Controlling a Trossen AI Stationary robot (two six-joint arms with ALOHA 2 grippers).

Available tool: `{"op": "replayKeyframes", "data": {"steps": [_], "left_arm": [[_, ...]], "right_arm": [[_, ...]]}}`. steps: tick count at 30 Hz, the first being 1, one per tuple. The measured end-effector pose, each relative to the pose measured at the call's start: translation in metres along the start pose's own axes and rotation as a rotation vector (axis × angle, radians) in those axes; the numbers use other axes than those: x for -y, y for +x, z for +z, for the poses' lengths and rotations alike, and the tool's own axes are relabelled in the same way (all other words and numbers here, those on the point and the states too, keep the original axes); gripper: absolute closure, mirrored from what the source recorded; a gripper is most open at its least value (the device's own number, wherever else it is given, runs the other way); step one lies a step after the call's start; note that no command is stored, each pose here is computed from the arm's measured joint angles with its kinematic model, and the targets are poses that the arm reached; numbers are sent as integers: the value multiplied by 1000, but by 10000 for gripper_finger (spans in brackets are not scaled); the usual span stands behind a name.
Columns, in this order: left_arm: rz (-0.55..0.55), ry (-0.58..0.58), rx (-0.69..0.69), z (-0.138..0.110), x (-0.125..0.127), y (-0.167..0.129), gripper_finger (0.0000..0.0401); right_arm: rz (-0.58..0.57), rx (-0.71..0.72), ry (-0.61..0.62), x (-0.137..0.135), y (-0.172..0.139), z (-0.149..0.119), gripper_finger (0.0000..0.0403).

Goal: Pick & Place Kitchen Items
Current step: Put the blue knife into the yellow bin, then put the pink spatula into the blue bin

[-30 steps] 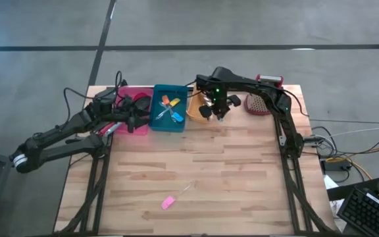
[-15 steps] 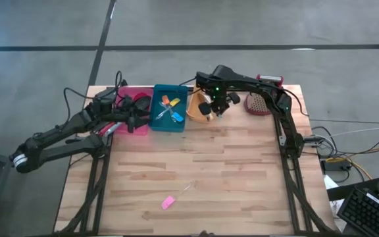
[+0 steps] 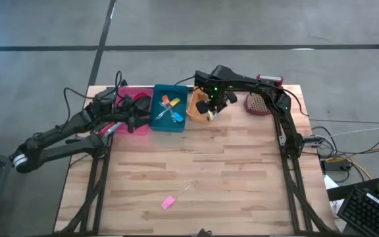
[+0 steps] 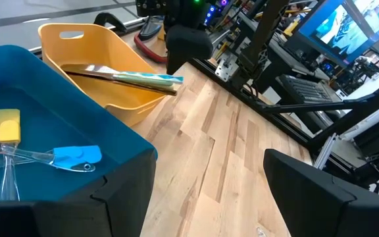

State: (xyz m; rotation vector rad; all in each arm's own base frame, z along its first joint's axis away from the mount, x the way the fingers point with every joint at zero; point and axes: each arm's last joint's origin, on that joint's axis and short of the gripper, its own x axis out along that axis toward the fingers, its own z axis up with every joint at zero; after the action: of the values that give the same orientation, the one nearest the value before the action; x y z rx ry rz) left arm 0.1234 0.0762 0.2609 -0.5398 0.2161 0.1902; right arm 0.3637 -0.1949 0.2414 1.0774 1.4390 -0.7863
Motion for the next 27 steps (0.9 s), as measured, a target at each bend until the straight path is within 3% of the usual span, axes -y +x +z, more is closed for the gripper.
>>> {"op": "replayKeyframes", "data": {"steps": [7, 13, 16, 21, 24, 27], "left_arm": [[0, 1, 0, 0, 0, 0, 114], [0, -3, 0, 0, 0, 0, 114], [6, -9, 2, 0, 0, 0, 114], [12, 6, -6, 0, -1, 2, 114], [-18, 24, -25, 0, -3, 5, 114], [-129, 54, -34, 2, 1, 10, 114]], "right_arm": [[20, 44, -66, -3, -10, 1, 285], [-12, 332, -123, -9, -71, -14, 251], [-52, 532, -170, -13, -111, -43, 237], [-94, 819, -231, -17, -160, -114, 223], [-71, 891, -313, -20, -172, -162, 222], [-77, 975, -393, -28, -169, -210, 231]]}}
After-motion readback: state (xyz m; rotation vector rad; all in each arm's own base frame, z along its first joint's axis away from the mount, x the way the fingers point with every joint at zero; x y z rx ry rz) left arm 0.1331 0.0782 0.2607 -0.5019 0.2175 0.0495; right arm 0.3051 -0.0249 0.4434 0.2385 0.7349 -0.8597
